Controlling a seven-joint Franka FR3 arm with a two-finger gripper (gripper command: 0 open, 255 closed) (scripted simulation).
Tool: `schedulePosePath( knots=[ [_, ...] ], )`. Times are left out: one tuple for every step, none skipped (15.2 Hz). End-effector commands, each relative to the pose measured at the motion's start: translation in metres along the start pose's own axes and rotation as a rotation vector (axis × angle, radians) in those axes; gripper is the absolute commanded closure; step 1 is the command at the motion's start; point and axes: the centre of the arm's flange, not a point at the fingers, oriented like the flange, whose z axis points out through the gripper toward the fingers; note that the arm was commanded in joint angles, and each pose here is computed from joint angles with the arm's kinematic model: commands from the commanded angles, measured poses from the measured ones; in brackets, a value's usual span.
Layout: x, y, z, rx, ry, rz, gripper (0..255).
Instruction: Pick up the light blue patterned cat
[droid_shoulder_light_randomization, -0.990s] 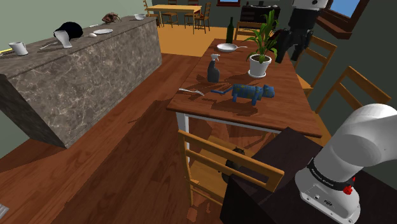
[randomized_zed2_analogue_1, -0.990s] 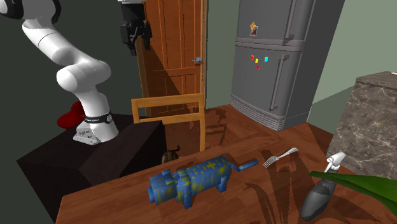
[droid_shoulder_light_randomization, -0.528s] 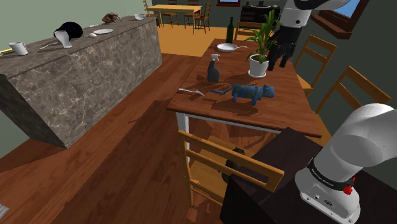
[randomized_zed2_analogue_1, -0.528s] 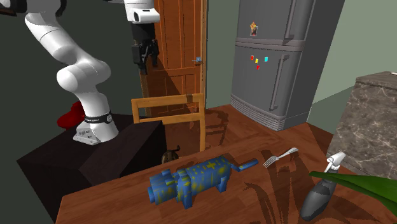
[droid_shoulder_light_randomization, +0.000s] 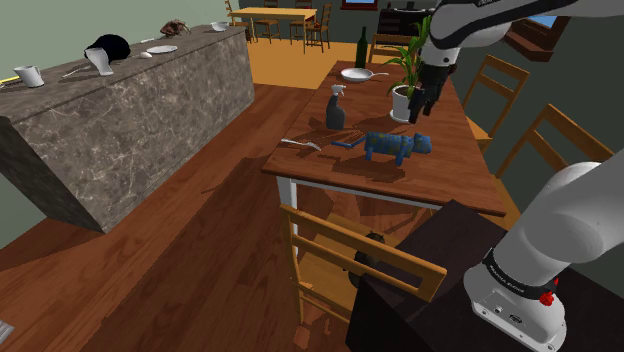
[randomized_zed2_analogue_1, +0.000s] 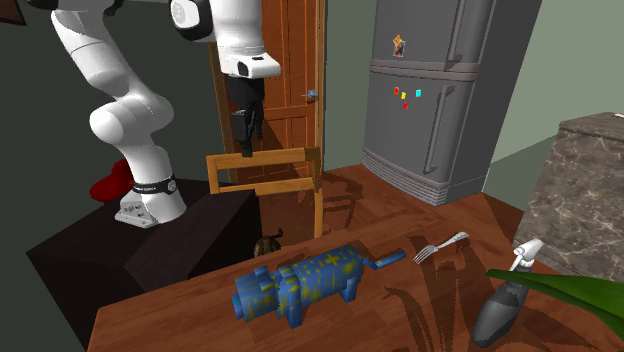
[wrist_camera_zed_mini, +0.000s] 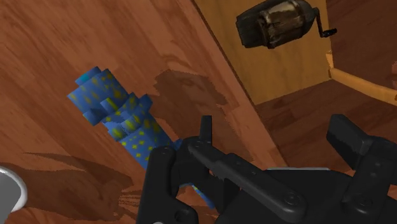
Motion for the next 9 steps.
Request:
schedulePosePath(
  knots=[
    [0.019,0.013,0.014,-0.007,-0.001,-0.037,0],
    [0.027,0.019,0.022,-0.01,-0.002,-0.053,0],
    [0.035,0.026,0.029,-0.013,-0.003,-0.07,0],
    [0.043,0.033,0.037,-0.015,-0.004,-0.087,0],
    [0.051,0.039,0.045,-0.018,-0.004,-0.104,0],
    [0.06,0.045,0.053,-0.021,-0.005,-0.121,0],
    [0.068,0.051,0.061,-0.024,-0.006,-0.138,0],
    [0.077,0.057,0.068,-0.026,-0.007,-0.155,0],
    [0.085,0.063,0.076,-0.029,-0.007,-0.171,0]
  ],
)
